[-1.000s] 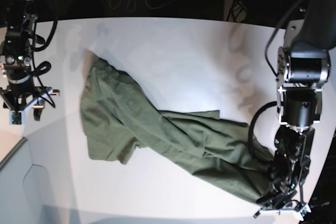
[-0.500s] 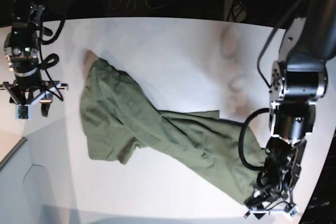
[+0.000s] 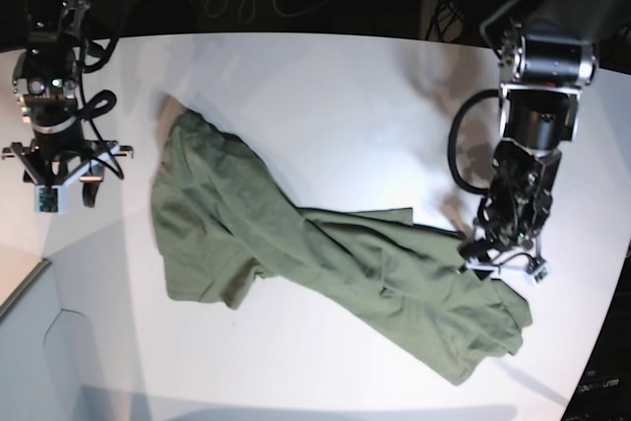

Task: Layout the t-shirt on the table in an organized manner, then fold the t-shirt properly
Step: 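Grasp the shirt end with the left gripper and pull it outward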

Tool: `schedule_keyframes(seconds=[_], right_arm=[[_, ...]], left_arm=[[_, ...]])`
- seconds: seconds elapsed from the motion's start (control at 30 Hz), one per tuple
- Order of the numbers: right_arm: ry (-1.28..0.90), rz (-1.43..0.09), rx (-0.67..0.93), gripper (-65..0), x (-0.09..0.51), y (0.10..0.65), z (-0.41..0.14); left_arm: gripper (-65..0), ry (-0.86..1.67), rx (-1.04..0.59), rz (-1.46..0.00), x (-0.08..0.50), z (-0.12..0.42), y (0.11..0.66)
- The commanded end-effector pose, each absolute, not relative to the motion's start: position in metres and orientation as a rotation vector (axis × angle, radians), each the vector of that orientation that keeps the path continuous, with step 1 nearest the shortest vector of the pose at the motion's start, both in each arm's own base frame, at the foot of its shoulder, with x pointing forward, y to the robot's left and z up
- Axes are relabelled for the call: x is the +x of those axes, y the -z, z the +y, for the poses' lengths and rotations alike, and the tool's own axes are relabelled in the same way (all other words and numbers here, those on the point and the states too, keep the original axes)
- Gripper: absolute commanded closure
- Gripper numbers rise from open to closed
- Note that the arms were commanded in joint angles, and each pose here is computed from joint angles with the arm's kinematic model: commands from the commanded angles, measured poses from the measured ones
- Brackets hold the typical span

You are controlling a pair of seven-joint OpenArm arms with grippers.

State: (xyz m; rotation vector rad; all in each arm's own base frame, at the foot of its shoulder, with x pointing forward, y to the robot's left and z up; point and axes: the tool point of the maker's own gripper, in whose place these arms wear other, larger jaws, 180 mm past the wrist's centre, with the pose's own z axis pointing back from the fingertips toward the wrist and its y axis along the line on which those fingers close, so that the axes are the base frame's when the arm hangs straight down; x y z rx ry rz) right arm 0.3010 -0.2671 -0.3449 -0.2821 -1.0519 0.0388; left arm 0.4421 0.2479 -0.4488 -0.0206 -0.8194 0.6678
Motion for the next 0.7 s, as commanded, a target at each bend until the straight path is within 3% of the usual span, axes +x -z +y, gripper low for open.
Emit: schedule_keyframes(seconds=[0.0, 0.47, 0.57, 0.67], right_arm=[[-0.045, -1.114, -0.297, -27.8, 0.309, 0.328, -0.269], [-0.053, -1.054, -0.296, -27.6, 0.288, 0.346, -0.27], [-0.054, -1.045, -0.297, -27.6, 0.285, 0.348, -0.271], [-0.056, -1.044, -0.301, -27.6, 0.286, 0.348, -0.273]], left_arm=[[-40.3, -0.659, -0.026, -0.887, 0.46, 0.251, 0.427], [-39.6, -0.651, -0.08, -0.848, 0.455, 0.214, 0.442], [-29.2, -0.649, -0.089, -0.843, 0.455, 0.208, 0.444], [-6.0, -0.649, -0.089, -0.843, 0.455, 0.208, 0.444]])
